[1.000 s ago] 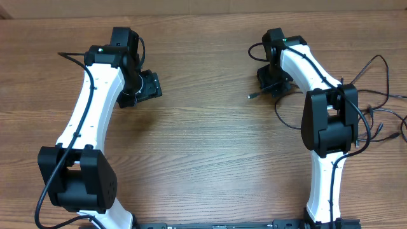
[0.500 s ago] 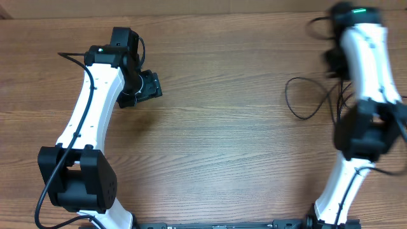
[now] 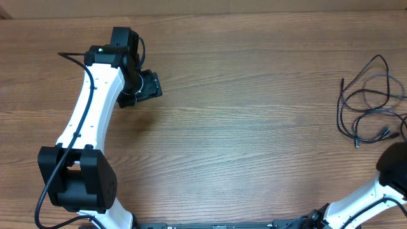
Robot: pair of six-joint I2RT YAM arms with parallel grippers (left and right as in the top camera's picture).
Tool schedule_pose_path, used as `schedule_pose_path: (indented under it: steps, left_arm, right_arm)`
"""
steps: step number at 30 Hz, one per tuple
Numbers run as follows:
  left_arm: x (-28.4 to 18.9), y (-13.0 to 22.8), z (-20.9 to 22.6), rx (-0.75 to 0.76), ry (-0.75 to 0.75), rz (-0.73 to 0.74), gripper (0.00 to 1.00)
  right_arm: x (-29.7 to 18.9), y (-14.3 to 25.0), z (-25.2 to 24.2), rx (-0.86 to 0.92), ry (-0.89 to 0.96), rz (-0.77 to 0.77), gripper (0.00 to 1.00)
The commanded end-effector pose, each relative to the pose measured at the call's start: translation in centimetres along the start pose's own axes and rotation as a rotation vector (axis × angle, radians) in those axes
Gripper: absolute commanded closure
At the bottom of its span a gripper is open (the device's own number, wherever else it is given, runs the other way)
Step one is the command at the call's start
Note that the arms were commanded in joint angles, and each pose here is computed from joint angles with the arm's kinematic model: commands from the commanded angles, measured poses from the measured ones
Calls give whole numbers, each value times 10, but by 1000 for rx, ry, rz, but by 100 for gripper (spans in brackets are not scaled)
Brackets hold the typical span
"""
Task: Untangle cables
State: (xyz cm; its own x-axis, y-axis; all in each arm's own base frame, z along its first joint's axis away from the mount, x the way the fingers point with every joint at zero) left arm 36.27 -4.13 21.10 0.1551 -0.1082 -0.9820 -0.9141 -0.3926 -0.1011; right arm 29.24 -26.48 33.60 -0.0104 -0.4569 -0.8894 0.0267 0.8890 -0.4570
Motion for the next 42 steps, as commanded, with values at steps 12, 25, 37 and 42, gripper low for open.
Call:
schedule_pose_path:
  steps: [12, 25, 37, 42]
  left_arm:
    - [-7, -4, -6, 26, 33, -41, 22]
    - [-12, -34, -27, 252, 82, -259, 3]
    - [-25, 7, 31, 107, -106, 60, 0]
    - [-38, 23, 40, 94, -124, 122, 0]
  right_arm:
    - [-30, 46, 56, -607, -444, 146, 0]
    - [-117, 212, 124, -1468, -953, 135, 0]
    - [-133, 289, 110, -1525, -744, 204, 0]
    - [-132, 283, 92, -1509, -674, 274, 0]
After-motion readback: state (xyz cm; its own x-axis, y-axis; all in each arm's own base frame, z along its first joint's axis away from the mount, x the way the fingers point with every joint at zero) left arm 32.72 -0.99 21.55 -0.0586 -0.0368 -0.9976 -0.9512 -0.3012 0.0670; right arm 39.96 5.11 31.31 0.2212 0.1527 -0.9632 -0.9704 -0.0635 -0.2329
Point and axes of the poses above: each gripper's point midway between its finger pads, its own x axis out along the fingers, its own z axis along the line the jaws close on, y = z × x, the point moved 8 cm from there along -x, back along the fingers, and after that the axes turned 6 degrees about -x, right-handed, at the moved point
